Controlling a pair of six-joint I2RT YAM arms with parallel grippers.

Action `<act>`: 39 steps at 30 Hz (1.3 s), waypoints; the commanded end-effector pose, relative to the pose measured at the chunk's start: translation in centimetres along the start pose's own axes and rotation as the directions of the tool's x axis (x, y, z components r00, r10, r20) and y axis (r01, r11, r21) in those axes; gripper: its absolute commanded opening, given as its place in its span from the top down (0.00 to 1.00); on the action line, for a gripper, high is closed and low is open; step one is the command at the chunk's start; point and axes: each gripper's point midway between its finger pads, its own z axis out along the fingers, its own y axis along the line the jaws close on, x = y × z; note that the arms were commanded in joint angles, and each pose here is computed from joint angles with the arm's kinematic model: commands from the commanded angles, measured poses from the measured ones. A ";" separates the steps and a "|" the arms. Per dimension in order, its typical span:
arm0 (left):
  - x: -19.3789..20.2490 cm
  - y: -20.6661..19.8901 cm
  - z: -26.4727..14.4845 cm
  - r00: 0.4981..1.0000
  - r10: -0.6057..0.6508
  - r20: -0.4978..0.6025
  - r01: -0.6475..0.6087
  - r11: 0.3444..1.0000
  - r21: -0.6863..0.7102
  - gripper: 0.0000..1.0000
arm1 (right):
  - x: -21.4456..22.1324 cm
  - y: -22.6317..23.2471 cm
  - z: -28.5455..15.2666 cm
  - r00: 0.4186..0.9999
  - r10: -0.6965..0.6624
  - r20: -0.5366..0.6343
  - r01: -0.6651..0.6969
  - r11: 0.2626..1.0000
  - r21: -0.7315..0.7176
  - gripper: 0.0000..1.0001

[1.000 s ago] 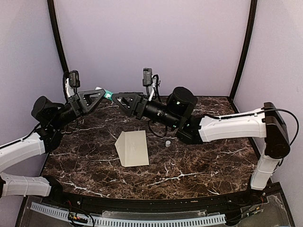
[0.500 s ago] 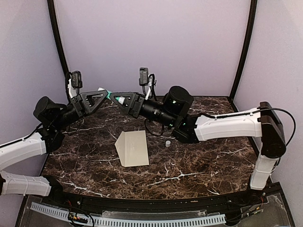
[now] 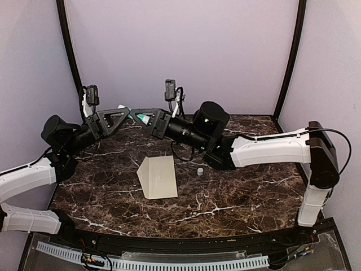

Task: Place the letter into the envelope and seal it
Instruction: Unscrew the solid glue, then paint the envelope at the center of the board.

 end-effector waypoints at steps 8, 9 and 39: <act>-0.8 -1.1 0.0 0.998 0.051 0.026 -0.051 0.998 0.028 1.00 | -0.1 1.0 0.6 1.000 0.002 0.003 -0.002 0.999 -0.036 0.69; -0.8 -1.1 0.0 0.998 0.049 0.026 -0.050 0.998 0.027 1.00 | -0.1 0.9 0.6 1.000 0.002 0.005 -0.001 0.999 -0.036 0.71; 5.1 7.3 -4.9 0.983 -0.102 -0.150 0.022 0.888 -0.459 0.03 | -2.8 -3.5 -5.7 0.984 -0.175 -0.025 0.174 0.932 0.317 0.89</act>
